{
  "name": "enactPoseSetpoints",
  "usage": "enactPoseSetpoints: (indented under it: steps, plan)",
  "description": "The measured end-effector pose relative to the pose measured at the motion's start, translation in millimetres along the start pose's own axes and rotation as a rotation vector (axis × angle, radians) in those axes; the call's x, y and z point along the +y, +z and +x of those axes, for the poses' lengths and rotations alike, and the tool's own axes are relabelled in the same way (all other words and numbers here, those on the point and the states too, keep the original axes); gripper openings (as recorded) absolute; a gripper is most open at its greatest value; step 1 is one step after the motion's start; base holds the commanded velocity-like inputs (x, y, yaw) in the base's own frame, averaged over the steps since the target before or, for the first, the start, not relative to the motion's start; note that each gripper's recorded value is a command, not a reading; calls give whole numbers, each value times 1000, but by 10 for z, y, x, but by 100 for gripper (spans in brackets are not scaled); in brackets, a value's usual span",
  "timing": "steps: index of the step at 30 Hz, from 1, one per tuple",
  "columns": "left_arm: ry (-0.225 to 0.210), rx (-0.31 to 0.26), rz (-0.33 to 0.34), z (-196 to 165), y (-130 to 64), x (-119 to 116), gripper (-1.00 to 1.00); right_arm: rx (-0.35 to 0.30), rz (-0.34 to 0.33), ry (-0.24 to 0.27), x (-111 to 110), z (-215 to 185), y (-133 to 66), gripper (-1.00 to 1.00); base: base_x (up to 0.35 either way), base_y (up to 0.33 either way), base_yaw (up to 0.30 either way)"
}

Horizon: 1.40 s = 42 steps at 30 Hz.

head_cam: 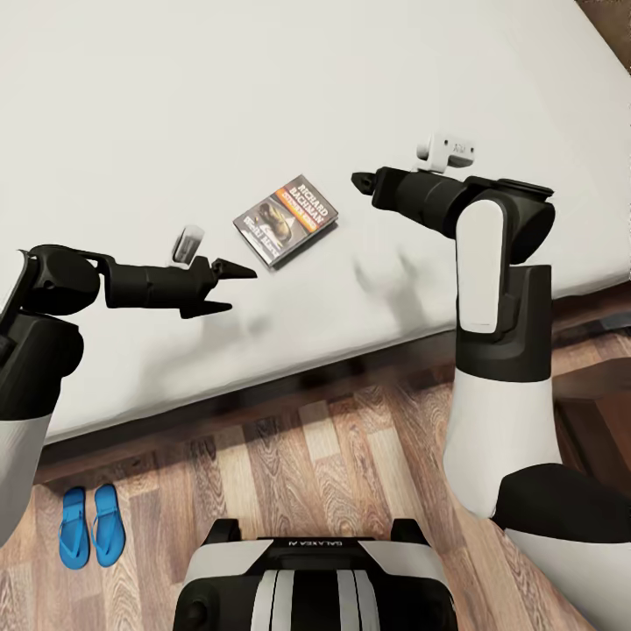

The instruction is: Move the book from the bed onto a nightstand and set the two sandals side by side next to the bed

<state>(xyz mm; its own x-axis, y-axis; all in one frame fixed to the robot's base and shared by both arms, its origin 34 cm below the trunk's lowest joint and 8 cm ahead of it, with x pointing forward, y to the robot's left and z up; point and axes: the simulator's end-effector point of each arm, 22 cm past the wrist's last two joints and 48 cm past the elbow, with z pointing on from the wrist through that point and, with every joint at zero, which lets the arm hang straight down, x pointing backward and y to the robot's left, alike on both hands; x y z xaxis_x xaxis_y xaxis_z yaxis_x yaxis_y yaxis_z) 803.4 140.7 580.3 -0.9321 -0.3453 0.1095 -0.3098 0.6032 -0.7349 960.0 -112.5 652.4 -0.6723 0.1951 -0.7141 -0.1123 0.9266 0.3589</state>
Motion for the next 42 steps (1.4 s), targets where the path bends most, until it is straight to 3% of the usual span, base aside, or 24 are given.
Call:
enactPoseSetpoints:
  steps: [27,29,31,32,33,34,35,39,42]
  plan:
    - [-6,-16,46,49,-163,-162,100,-28,-16,5,87,-199,-184,100,0,0,0]
    - [-10,-14,64,74,-162,-193,100,-12,-106,63,26,-79,-232,100,0,0,0]
    - [-9,-15,70,76,-173,-221,100,-11,-145,82,-22,-59,-280,100,0,0,0]
    - [-9,-15,81,81,-177,-248,100,-14,-241,123,-96,-41,-396,100,0,0,0]
    - [-8,-16,82,80,-184,-258,100,-16,-249,126,-93,-54,-413,100,0,0,0]
    - [-7,-16,85,82,-189,-271,100,-22,-303,141,-112,-72,-495,100,0,0,0]
    - [-7,-17,91,85,-194,-287,100,-31,-407,171,-151,-97,-677,100,0,0,0]
    - [-2,-21,97,81,-220,-331,100,-21,-505,207,-330,-39,-975,100,0,0,0]
    - [2,-24,101,79,-240,-360,100,5,-530,234,-502,94,-1148,100,0,0,0]
